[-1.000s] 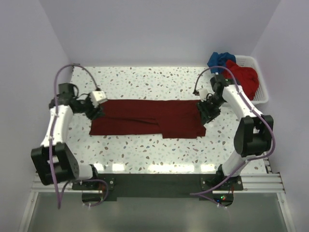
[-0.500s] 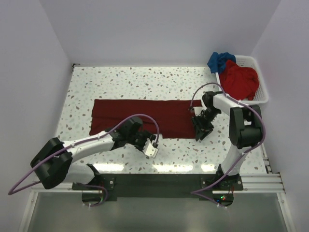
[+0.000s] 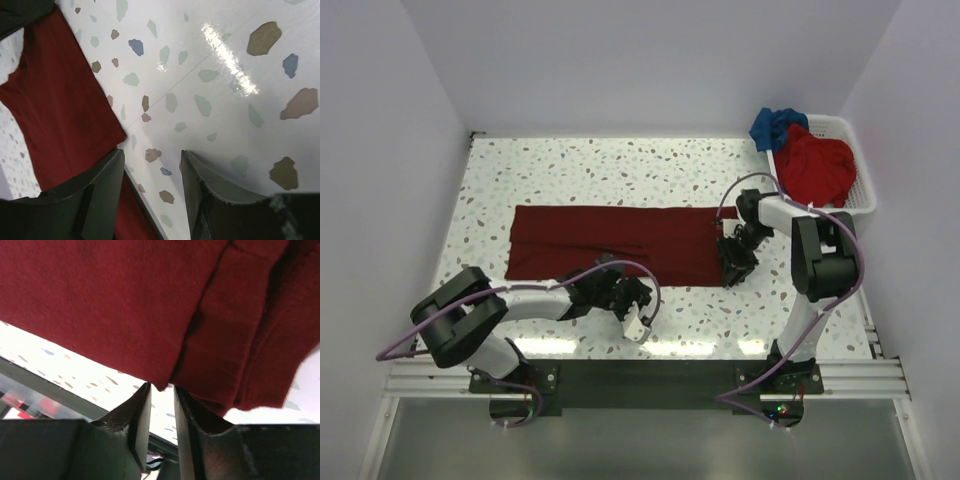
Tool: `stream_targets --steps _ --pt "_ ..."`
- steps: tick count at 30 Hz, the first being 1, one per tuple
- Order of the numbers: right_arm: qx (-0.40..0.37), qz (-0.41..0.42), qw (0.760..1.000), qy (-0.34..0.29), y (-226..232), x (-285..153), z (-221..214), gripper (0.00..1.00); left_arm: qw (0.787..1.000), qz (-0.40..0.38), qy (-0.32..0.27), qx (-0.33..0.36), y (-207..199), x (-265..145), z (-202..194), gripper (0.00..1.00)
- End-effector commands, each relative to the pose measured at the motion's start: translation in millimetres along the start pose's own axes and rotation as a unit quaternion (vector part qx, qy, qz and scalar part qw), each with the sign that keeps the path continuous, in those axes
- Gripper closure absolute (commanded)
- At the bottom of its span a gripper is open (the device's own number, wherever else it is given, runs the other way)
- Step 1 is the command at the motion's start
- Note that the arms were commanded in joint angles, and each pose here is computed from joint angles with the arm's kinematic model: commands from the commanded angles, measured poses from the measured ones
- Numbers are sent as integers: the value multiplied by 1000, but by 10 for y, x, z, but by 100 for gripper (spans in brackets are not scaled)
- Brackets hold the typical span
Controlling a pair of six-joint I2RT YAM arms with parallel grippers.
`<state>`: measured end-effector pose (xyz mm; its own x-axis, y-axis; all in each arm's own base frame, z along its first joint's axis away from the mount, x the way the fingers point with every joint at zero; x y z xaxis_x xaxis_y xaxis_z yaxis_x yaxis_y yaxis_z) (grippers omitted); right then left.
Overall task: Fold and stack the t-shirts
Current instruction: Fold the tshirt
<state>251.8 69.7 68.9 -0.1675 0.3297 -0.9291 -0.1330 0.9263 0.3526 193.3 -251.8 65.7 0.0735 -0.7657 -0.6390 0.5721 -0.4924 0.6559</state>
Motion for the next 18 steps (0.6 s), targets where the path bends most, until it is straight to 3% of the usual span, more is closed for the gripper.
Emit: stream_targets --steps 1,10,18 --pt "4 19 1000 -10 31 113 108 73 996 48 -11 77 221 89 24 46" --pt "3 24 1000 4 52 80 74 76 987 63 7 147 245 286 -103 48" --pt "1 36 999 10 77 88 58 95 980 59 15 188 183 429 -193 51"
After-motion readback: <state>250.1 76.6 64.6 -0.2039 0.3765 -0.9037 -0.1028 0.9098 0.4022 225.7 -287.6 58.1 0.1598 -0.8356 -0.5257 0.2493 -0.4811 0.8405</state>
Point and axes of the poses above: each gripper's point midway between its finger pads, its own x axis out along the fingers, its own y axis along the line the jaws close on, z = x × y, the point moved 6 cm from there along -x, back along the fingers, and after that the axes turned 5 degrees about x, right-handed, at the moved point
